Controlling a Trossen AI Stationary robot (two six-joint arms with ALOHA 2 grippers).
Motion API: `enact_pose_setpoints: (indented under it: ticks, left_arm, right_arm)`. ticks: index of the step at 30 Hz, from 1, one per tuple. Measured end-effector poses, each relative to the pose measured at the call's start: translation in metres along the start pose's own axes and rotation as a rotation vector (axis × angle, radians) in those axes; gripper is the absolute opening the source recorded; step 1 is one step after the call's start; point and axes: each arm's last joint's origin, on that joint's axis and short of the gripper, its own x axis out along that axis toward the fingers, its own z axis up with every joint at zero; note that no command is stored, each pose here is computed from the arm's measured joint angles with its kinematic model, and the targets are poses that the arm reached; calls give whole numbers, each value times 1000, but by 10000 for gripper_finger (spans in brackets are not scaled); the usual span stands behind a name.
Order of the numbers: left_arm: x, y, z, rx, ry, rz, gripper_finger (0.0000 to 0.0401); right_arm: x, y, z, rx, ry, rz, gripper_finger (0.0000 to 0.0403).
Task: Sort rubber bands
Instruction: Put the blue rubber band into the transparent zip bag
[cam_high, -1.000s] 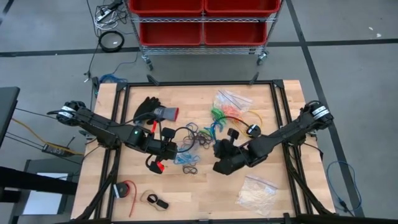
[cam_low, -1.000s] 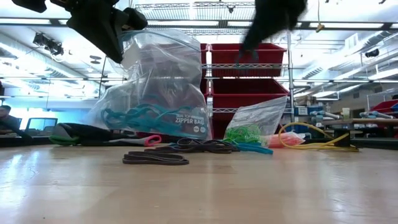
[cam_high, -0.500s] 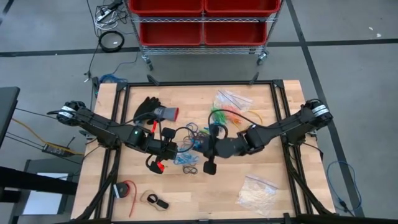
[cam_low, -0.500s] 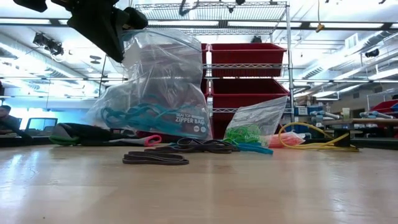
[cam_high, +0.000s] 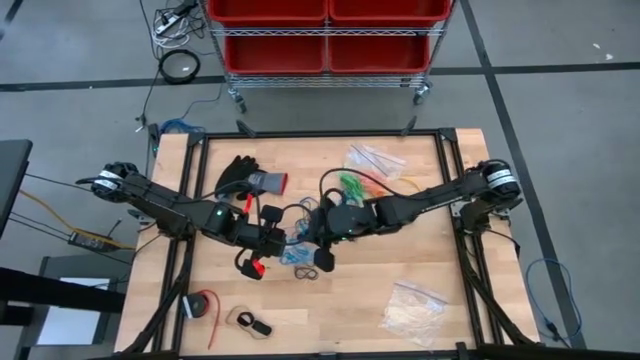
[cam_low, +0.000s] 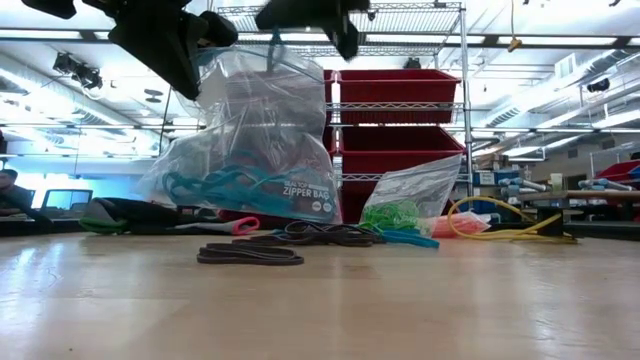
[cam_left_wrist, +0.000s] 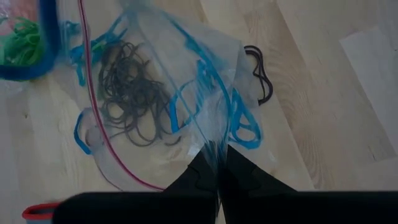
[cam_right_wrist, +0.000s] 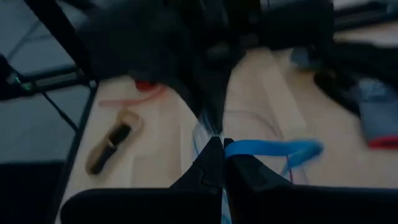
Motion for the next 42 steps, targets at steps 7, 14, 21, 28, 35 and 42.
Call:
enact_pose_setpoints:
  ticks: [7,14,21,28,35,42]
  left_arm:
    - [0,0,0,0,-1,0,12]
    - [0,0,0,0,-4,0,12]
    - [0,0,2,-3,-18,1,12]
    - [0,0,3,-2,-26,2,12]
    - [0,0,3,-1,-27,2,12]
    - [0,0,6,-11,-63,4,12]
  right_arm:
    - [12,-16,-3,83,57,59,0]
    - [12,-16,-1,131,77,140,0]
    - [26,-14,-12,111,128,242,0]
    - [34,-12,-20,103,175,313,0]
    - [33,-4,-20,81,170,404,0]
    - [34,-12,-18,131,180,388,0]
